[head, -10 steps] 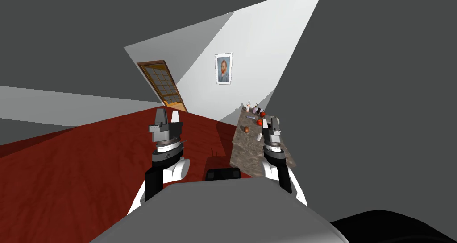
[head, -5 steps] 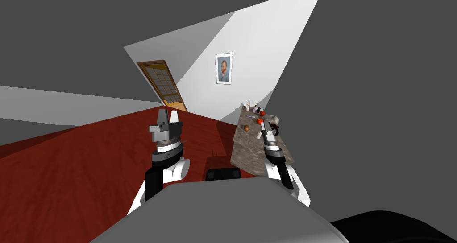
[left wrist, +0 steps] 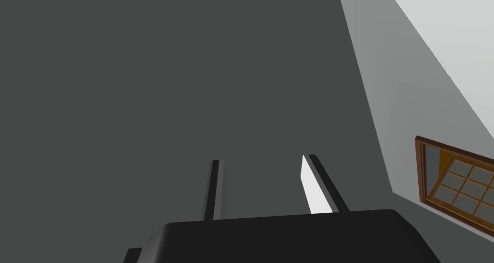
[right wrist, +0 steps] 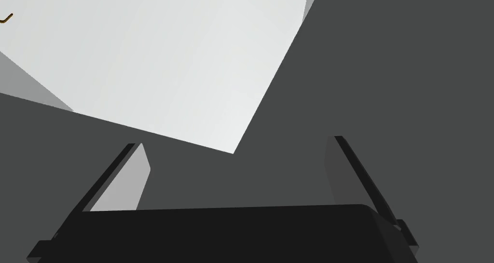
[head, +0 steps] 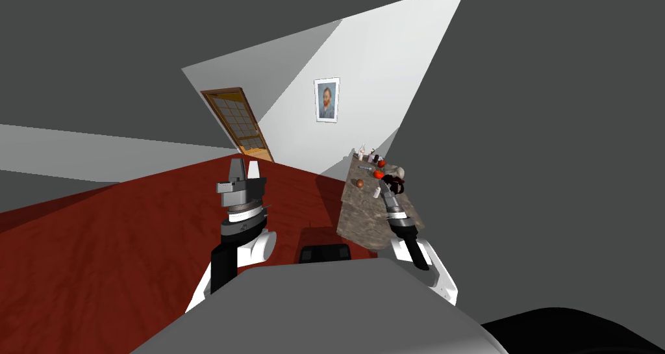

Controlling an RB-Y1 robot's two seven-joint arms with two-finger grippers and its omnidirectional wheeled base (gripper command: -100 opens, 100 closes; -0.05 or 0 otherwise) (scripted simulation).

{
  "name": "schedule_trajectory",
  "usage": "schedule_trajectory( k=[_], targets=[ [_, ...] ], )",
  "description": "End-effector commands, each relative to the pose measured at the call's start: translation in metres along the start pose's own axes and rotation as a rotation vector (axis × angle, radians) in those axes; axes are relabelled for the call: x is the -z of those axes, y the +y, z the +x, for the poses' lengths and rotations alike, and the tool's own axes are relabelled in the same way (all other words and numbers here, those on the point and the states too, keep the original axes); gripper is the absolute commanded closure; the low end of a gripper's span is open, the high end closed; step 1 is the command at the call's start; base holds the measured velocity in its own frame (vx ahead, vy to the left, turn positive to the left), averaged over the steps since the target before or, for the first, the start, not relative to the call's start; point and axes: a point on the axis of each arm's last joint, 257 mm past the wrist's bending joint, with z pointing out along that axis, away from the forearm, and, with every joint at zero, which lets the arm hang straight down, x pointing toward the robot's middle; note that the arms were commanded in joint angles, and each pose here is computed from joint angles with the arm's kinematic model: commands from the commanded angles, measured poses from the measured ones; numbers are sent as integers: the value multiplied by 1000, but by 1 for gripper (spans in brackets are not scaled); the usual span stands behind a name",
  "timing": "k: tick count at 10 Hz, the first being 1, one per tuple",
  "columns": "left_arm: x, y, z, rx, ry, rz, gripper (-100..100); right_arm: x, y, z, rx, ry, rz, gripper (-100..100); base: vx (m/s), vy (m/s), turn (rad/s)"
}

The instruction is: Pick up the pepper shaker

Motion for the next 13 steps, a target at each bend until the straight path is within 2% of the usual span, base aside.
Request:
schedule_trajectory(
  k=[1, 5, 6, 8, 13],
  targets=[
    [0, 0, 0, 0, 0, 0, 0, 8, -26, 6, 85, 33, 54, -100, -102, 65, -15],
    [0, 0, 0, 0, 0, 0, 0, 25, -88, 11, 272, 114, 184, -100, -60, 60, -19],
    [0, 0, 0, 0, 0, 0, 0, 25, -88, 11, 272, 114, 184, -100, -25, 38, -13],
    [0, 0, 0, 0, 0, 0, 0, 34, -118, 13, 353, 157, 246, -100, -12, 34, -32],
    [0, 0, 0, 0, 0, 0, 0, 57, -184, 19, 520, 270, 380, -100, 42, 52, -65]
  ],
)
